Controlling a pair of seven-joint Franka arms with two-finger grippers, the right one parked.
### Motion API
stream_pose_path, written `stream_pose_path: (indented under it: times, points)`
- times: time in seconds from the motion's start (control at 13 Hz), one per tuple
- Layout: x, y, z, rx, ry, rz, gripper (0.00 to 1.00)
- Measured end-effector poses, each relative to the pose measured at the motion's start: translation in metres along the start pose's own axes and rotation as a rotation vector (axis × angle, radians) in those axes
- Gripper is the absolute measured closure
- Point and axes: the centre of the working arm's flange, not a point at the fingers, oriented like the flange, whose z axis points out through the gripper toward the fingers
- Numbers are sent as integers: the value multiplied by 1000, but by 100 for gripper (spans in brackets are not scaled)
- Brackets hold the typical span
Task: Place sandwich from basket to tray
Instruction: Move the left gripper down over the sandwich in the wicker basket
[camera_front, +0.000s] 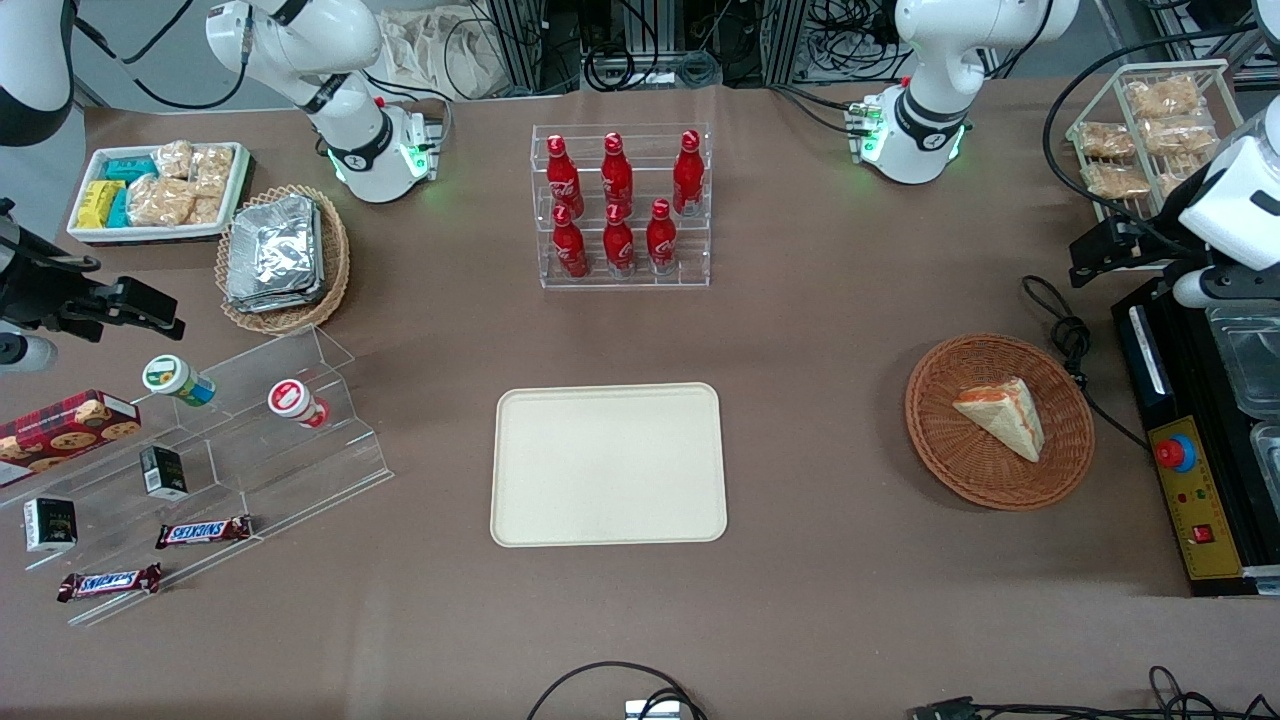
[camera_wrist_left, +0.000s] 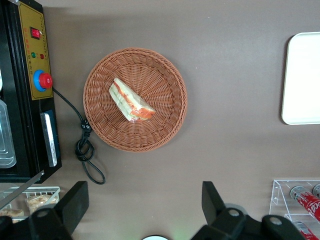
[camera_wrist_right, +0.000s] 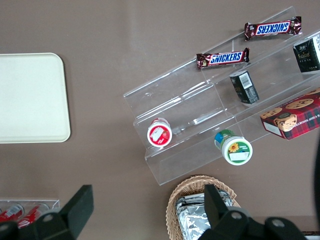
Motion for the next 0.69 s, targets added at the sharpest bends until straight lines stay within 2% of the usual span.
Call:
stream_pose_path:
  times: [0.46,0.69]
  points:
    - [1,-14,2,-2,-4,-29,0]
    - [7,-34,19,-2,-27,-107,0]
